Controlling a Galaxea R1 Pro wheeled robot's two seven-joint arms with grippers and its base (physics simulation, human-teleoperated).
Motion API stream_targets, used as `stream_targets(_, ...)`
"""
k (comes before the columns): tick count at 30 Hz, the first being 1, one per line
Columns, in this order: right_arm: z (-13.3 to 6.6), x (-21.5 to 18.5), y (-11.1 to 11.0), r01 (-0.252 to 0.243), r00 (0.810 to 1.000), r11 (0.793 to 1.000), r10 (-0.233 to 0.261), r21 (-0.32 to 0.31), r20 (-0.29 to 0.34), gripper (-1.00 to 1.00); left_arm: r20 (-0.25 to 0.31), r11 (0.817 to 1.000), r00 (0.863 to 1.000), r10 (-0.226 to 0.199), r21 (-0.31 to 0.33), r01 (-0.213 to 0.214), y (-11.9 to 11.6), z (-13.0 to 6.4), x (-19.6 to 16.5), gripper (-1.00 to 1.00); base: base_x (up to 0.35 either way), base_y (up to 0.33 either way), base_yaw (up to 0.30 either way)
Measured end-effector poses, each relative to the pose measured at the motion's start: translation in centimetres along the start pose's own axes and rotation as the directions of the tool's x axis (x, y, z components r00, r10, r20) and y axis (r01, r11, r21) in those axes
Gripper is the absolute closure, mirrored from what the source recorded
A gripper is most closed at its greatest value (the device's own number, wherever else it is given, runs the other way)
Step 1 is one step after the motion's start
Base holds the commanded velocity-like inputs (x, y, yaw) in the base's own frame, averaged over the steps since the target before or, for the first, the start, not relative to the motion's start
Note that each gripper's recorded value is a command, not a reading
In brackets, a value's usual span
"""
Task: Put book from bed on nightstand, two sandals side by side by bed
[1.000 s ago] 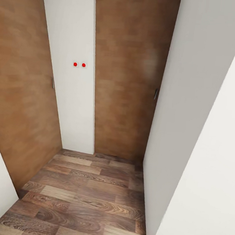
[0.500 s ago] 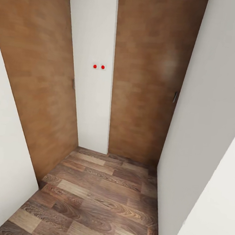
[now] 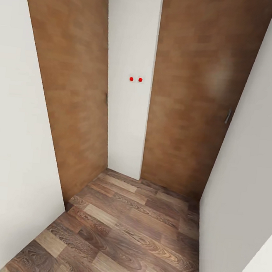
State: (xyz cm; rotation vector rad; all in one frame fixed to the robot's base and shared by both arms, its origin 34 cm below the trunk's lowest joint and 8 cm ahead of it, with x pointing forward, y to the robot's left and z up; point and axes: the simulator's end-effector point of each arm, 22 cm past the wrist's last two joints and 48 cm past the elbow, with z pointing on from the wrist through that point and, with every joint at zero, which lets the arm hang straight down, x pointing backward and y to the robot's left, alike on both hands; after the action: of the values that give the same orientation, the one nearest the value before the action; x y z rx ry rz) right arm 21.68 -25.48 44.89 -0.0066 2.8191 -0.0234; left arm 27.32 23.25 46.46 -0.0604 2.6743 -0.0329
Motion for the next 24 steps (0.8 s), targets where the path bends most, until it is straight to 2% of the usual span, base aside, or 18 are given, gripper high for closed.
stream_targets(24, 0.00, 0.00, -0.01, -0.001, 1.000, 1.000, 0.001, 0.000, 0.000, -1.00, 0.000, 1.000, 1.000, 0.000, 0.000, 0.000, 0.01, 0.00, 0.00, -1.00, 0.000, 0.000, 0.293)
